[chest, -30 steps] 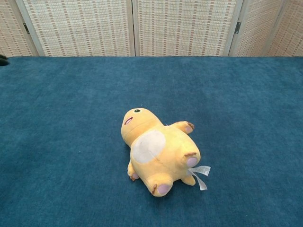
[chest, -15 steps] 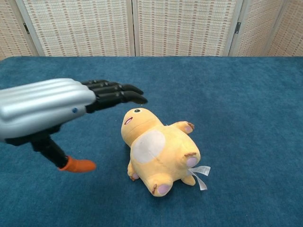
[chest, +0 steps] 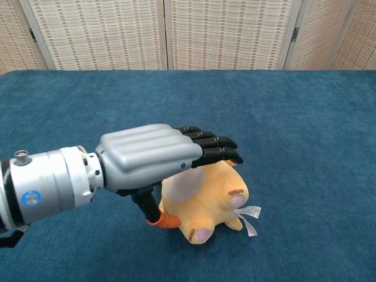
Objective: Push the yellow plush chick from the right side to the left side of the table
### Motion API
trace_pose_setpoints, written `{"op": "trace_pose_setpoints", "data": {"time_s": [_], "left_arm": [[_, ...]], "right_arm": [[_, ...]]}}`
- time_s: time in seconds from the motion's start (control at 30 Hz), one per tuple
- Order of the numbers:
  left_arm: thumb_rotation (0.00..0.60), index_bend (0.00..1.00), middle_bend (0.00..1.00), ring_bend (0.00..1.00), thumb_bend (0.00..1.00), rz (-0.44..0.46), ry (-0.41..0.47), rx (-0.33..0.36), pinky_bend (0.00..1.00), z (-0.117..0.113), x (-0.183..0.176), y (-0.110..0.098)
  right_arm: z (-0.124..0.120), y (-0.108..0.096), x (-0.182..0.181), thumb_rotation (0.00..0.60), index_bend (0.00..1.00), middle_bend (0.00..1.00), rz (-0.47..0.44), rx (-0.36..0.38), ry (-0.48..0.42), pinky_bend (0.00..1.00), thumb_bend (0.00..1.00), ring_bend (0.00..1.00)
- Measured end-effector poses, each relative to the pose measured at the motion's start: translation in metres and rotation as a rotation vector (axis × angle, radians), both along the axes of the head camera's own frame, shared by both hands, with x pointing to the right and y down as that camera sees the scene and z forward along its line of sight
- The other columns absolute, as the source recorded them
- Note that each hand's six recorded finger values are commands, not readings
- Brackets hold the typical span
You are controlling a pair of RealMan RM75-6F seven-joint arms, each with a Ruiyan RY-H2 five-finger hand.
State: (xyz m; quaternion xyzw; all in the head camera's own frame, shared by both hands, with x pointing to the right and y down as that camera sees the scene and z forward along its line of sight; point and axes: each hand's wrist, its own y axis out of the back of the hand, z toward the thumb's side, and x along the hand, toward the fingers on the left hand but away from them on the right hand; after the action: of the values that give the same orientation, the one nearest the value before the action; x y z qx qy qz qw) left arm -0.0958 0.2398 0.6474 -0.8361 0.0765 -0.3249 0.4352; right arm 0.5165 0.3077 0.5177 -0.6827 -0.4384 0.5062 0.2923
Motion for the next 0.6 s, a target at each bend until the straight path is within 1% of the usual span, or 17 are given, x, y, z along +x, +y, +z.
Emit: {"op": "trace_pose_setpoints", "data": {"time_s": [0.13, 0.2, 0.27, 0.33, 0.37, 0.4, 0.43, 0.47, 0.53, 0.6], "left_arm": [[0.6, 0.18, 0.11, 0.03, 0.22, 0.015, -0.053, -0.015, 0.11, 0.018, 0.002, 0.001], [0.6, 0.19, 0.13, 0.05, 0.22, 0.026, -0.082, -0.023, 0.16, 0.027, 0.001, 0.002], [0.6, 0.2, 0.13, 0.08, 0.22, 0.04, -0.103, -0.035, 0.23, 0.033, -0.001, 0.006], [0.6, 0.22, 0.14, 0.13, 0.23, 0.054, -0.109, -0.039, 0.34, 0.036, 0.0, 0.009], [0.6, 0.25, 0.18, 0.18, 0.24, 0.059, -0.108, -0.036, 0.43, 0.036, 0.001, 0.011], [0.6, 0.28, 0.22, 0.22, 0.25, 0.062, -0.105, -0.03, 0.48, 0.036, 0.002, 0.011], [0.6, 0.33, 0.28, 0.28, 0.29, 0.062, -0.1, -0.021, 0.57, 0.036, 0.002, 0.011], [0.6, 0.4, 0.38, 0.38, 0.35, 0.059, -0.091, -0.006, 0.68, 0.034, 0.004, 0.011], [0.6, 0.51, 0.51, 0.49, 0.43, 0.044, -0.071, 0.02, 0.81, 0.032, 0.005, 0.009], [0.6, 0.65, 0.68, 0.6, 0.52, 0.018, -0.042, 0.06, 0.92, 0.029, 0.006, 0.006]], "right_arm": [[0.001, 0.002, 0.005, 0.6, 0.0, 0.0, 0.017, -0.006, -0.009, 0.0, 0.14, 0.0], [0.0, 0.003, 0.006, 0.6, 0.0, 0.0, 0.022, -0.004, -0.011, 0.0, 0.15, 0.0], [0.0, 0.003, 0.007, 0.6, 0.0, 0.0, 0.026, -0.003, -0.008, 0.0, 0.15, 0.0], [0.002, 0.004, 0.007, 0.6, 0.0, 0.0, 0.026, -0.009, -0.007, 0.0, 0.15, 0.0], [0.002, 0.004, 0.007, 0.6, 0.0, 0.0, 0.025, -0.012, -0.007, 0.0, 0.15, 0.0], [0.003, 0.005, 0.007, 0.6, 0.0, 0.0, 0.024, -0.016, -0.008, 0.0, 0.15, 0.0], [0.003, 0.005, 0.006, 0.6, 0.0, 0.0, 0.022, -0.018, -0.009, 0.0, 0.15, 0.0], [0.003, 0.005, 0.005, 0.6, 0.0, 0.0, 0.021, -0.019, -0.01, 0.0, 0.15, 0.0], [0.002, 0.006, 0.004, 0.6, 0.0, 0.0, 0.016, -0.019, -0.011, 0.0, 0.15, 0.0], [0.003, 0.007, 0.002, 0.6, 0.0, 0.0, 0.011, -0.023, -0.012, 0.0, 0.15, 0.0]]}}
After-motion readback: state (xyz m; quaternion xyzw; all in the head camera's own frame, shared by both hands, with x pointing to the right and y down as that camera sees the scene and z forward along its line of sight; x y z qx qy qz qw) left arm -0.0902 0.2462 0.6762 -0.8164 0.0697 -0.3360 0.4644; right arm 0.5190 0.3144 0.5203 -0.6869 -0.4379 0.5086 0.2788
